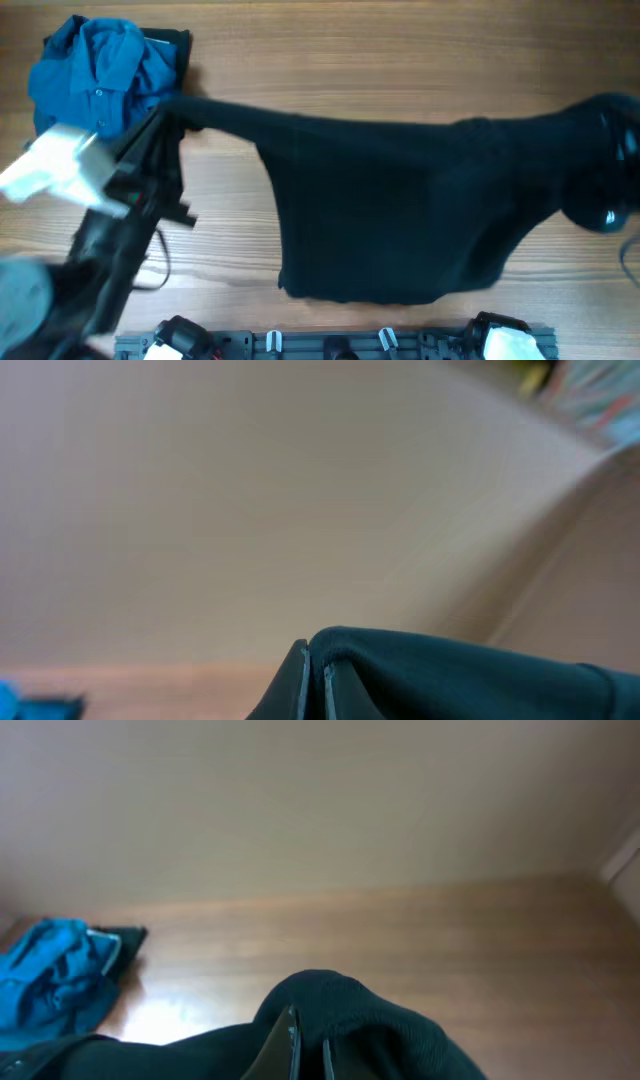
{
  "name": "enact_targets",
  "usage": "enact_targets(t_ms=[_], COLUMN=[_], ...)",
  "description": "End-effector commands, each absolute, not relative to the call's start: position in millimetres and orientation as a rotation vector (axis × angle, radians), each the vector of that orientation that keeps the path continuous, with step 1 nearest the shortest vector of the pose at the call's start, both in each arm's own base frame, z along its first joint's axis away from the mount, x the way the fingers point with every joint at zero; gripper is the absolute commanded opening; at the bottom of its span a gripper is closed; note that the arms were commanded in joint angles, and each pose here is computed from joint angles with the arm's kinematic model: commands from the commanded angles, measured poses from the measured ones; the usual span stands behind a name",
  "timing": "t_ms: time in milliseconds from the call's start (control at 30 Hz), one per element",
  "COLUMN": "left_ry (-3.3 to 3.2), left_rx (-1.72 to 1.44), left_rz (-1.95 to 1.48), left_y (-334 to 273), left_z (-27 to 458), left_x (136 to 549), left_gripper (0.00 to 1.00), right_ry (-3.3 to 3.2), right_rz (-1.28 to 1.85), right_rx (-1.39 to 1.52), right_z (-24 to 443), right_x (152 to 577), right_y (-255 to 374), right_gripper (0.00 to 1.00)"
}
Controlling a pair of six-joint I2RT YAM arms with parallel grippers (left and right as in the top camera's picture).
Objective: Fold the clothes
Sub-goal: 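Lift the black t-shirt with both grippers and stretch it apart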
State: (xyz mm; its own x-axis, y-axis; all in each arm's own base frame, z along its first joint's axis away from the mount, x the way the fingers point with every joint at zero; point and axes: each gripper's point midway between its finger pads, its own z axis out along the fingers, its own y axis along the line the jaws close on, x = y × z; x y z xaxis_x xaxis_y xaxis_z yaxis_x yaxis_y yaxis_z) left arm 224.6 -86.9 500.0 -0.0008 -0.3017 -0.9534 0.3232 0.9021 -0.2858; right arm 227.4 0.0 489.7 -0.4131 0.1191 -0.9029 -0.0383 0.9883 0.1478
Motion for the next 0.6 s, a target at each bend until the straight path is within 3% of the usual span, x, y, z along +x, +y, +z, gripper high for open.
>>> enact_targets(t_ms=[0, 567], left_ry=[1.607, 2.058], left_rx=[-0.111, -0.324], left_rz=[-0.32, -0.001], left_y=[-77, -83], left_z=[472, 280], left_x=[271, 435], left_gripper=[0.04, 0.04], right_ry=[2.135, 2.566], right_rz=[0.166, 0.386], right_rx=[0.074, 0.007], right_z=[456, 254], right_x=[274, 468], right_y=[-14, -23], right_gripper=[0.04, 0.04])
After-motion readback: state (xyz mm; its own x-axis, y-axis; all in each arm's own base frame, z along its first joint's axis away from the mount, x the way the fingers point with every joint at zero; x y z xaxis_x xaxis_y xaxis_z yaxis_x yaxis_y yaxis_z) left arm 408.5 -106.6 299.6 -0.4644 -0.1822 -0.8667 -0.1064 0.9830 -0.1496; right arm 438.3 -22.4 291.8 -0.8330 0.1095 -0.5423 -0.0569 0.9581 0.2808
